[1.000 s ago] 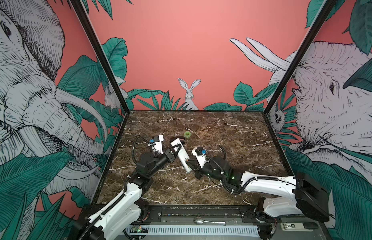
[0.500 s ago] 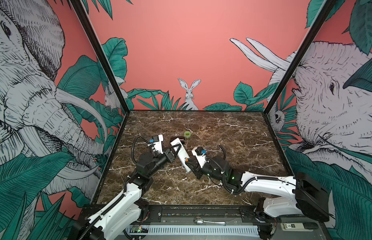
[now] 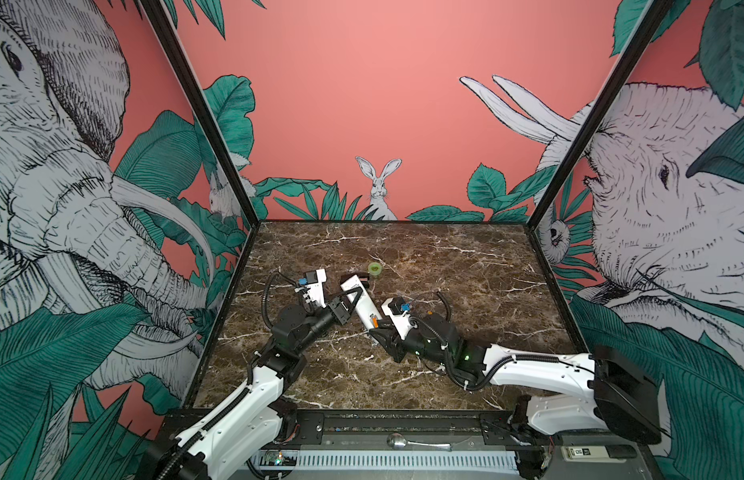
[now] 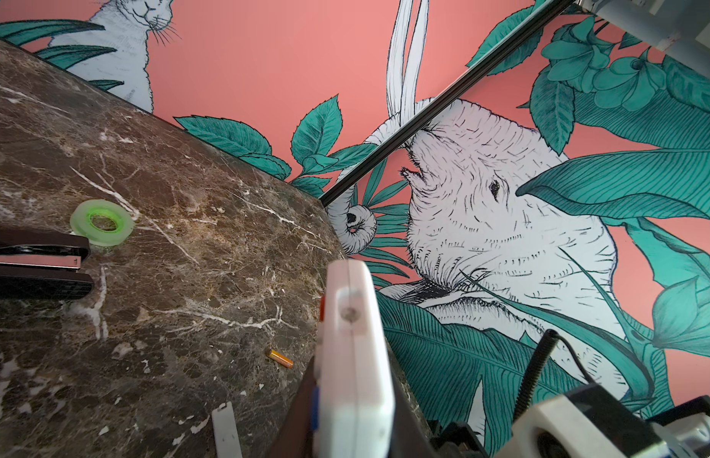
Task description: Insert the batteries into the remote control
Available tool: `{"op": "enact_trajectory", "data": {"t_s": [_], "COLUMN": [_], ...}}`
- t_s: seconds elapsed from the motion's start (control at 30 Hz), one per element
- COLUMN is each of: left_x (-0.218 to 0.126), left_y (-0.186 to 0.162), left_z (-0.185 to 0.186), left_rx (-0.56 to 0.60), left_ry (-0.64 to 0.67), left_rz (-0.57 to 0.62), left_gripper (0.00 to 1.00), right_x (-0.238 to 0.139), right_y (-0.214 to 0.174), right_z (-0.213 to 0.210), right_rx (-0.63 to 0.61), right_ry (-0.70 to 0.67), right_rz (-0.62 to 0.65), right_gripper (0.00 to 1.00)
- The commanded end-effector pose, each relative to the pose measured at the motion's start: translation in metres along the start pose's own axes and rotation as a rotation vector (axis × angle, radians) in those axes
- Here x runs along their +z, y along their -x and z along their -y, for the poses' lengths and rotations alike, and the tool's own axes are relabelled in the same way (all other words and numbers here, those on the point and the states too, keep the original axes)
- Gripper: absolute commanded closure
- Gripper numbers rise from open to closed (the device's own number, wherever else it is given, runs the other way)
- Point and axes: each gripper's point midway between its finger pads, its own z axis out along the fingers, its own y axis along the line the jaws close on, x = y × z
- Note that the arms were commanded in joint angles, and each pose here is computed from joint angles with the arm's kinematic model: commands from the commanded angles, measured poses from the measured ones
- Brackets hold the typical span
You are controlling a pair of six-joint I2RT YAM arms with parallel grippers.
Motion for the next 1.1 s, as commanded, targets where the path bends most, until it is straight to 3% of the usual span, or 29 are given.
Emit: {"op": "enact_trajectory", "data": {"t_s": [0.0,1.07], "left_x": [-0.005,-0.003], "left_y": [0.007,-0.002], "left_z": [0.014,0.017], "left_rx": [0.013,0.013], "left_ry": [-0.059,-0.085], "left_rz": [0.032,-0.016], "left_gripper": [1.00,1.00], "right_x": [-0.004,-0.032], "right_y": [0.018,0.027], "right_z": [-0.005,-0.017], "right_rx": [-0.017,-0.137], "right_ry": [0.000,0.021], "right_rz": [0.042,0.001], "right_gripper": [0.65,0.60]}}
